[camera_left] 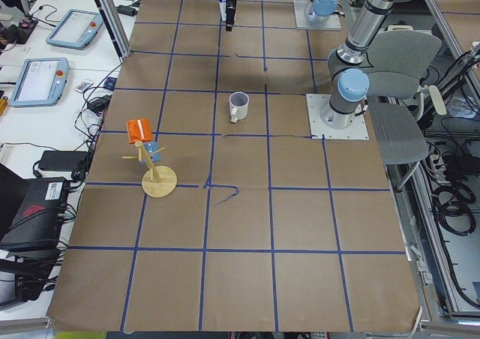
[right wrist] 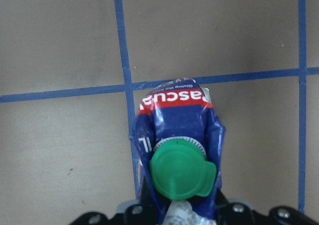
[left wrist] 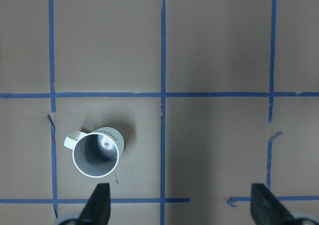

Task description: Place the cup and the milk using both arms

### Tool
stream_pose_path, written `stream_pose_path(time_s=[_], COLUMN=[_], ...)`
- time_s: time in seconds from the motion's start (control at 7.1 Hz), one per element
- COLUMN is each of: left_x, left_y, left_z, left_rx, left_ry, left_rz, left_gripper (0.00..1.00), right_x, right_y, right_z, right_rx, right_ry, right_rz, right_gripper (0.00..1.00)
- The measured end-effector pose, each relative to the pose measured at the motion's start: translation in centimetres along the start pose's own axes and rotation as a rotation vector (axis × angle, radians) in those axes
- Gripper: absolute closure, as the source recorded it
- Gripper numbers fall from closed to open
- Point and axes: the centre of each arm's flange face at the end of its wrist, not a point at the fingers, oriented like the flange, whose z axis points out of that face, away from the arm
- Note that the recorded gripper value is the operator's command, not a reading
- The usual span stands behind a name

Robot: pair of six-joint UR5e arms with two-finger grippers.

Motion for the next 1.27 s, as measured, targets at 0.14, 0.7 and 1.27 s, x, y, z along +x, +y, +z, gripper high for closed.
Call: stream_pose_path(time_s=[0.14, 0.7, 1.27], left_x=[0.0, 0.0, 0.0], left_y=[0.0, 0.1, 0.1], left_z=[0.0, -0.1, -0.1], left_rx=[0.000, 0.000, 0.000], left_ry=[0.000, -0.001, -0.001], left_rz=[0.000, 0.000, 0.000], left_gripper=[0.00, 0.00, 0.00], right_x=[0.1, -5.7, -12.2], right_y=[-0.4, -3.2, -2.2], right_z=[-1.1, -16.0, -18.8], right_rx=[0.014, 0.164, 0.208], right_ry=[0.005, 0.012, 0.027], right_rz=[0.001, -0.099, -0.159], right_gripper=[0.00, 0.00, 0.00])
